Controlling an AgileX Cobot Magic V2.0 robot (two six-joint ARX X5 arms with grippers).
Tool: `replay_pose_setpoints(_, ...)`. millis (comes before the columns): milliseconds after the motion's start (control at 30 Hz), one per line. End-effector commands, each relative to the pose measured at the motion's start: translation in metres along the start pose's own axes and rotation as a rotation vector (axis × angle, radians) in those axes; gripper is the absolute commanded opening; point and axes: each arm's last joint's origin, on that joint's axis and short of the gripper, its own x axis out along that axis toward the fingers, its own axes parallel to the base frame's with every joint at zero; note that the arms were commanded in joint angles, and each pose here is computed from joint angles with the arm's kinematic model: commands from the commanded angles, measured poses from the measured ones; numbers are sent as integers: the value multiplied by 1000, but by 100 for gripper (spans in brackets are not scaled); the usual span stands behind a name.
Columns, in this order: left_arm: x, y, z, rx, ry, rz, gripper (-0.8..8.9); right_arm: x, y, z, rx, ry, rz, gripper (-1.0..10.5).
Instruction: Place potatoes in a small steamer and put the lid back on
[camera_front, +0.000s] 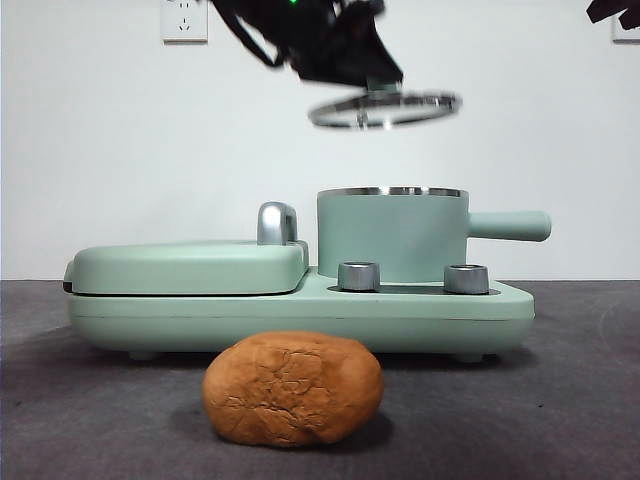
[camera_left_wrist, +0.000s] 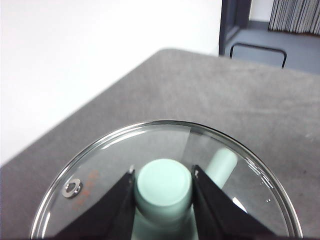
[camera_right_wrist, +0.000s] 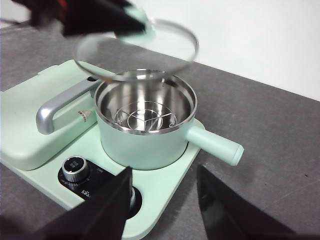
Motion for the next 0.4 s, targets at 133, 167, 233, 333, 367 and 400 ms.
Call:
replay_pose_setpoints(133,-37,-2,25,-47,44,27,9,-1,0,4,14,-7,4,206)
replay_pose_setpoints(167,-43,-1,27,-53,56,31,10,-1,1,4,14,-4,7,206)
replay_pose_setpoints(233,-57,1,32,-63,69,45,10,-1,3,3,13,6,19,206)
replay_pose_setpoints(333,-77,2,41,-67,66,66,10,0,6,3,9,15,41,206)
replay_pose_setpoints(367,-83,3,43,-68,66,72,10,0,7,3,6,16,49,206)
replay_pose_setpoints(400,-91,3,46,-71,67,79,10,1,8,3,1,16,59,206)
